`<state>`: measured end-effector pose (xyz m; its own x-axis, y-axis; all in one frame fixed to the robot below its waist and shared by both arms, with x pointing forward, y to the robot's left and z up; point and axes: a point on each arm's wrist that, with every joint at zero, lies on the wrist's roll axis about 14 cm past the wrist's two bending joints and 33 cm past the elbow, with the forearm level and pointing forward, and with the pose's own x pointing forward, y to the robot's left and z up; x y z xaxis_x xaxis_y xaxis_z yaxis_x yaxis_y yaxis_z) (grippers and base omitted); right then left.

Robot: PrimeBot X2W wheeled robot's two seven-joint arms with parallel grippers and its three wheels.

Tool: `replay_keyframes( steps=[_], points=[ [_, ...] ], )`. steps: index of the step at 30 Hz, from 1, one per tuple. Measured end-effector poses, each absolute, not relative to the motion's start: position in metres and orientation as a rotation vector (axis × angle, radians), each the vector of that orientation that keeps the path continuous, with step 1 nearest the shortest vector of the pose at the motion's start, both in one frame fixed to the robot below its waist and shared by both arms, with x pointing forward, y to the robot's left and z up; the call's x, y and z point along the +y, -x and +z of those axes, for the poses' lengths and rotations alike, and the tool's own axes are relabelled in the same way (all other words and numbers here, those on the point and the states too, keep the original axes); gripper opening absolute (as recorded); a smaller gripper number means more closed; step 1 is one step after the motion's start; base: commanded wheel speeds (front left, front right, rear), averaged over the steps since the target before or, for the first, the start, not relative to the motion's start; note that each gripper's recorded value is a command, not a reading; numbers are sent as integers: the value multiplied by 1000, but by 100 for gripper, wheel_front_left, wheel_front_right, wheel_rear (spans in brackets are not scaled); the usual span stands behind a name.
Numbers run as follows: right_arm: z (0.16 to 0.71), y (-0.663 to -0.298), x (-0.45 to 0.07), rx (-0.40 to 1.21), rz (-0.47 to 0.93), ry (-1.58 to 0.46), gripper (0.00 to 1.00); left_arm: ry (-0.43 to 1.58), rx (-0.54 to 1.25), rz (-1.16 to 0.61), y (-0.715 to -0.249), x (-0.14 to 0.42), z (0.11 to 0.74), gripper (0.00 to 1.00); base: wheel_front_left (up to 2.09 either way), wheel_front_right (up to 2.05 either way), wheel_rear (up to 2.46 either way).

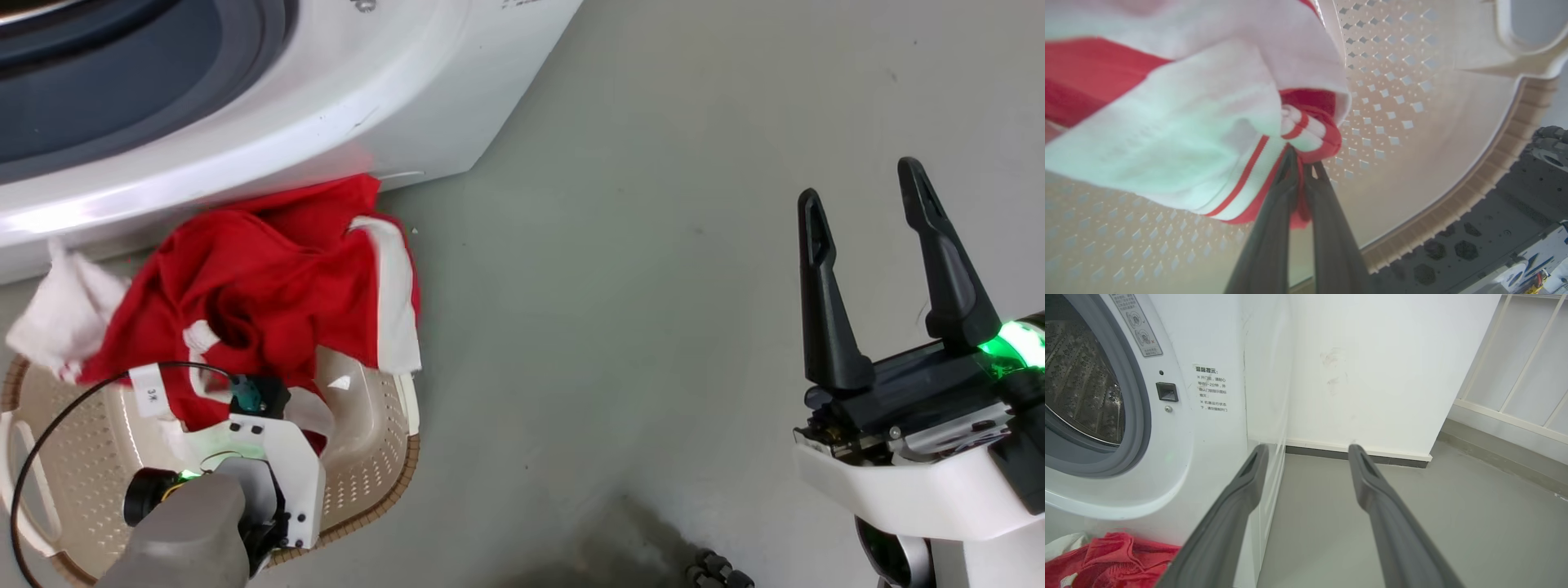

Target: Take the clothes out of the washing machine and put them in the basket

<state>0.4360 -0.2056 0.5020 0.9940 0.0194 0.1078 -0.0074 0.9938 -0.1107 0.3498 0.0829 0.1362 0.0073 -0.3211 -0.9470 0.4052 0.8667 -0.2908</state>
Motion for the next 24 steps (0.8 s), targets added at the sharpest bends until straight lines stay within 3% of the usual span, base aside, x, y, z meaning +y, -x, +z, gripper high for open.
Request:
replay_keyframes(
  steps=[7, 8, 9, 24],
  points=[
    [495, -439, -207, -93, 11, 109, 100, -76, 1491, -579, -342, 81, 129, 0, 0, 0, 0],
    [495, -439, -207, -94, 11, 108, 100, -71, 1484, -574, -343, 81, 130, 11, 0, 0, 0],
    [496, -439, -207, -95, 12, 107, 100, -67, 1472, -569, -345, 81, 131, 100, 0, 0, 0],
    [530, -413, -195, -169, 34, 103, 100, -82, 1226, -582, -343, 74, 186, 100, 0, 0, 0]
  ],
)
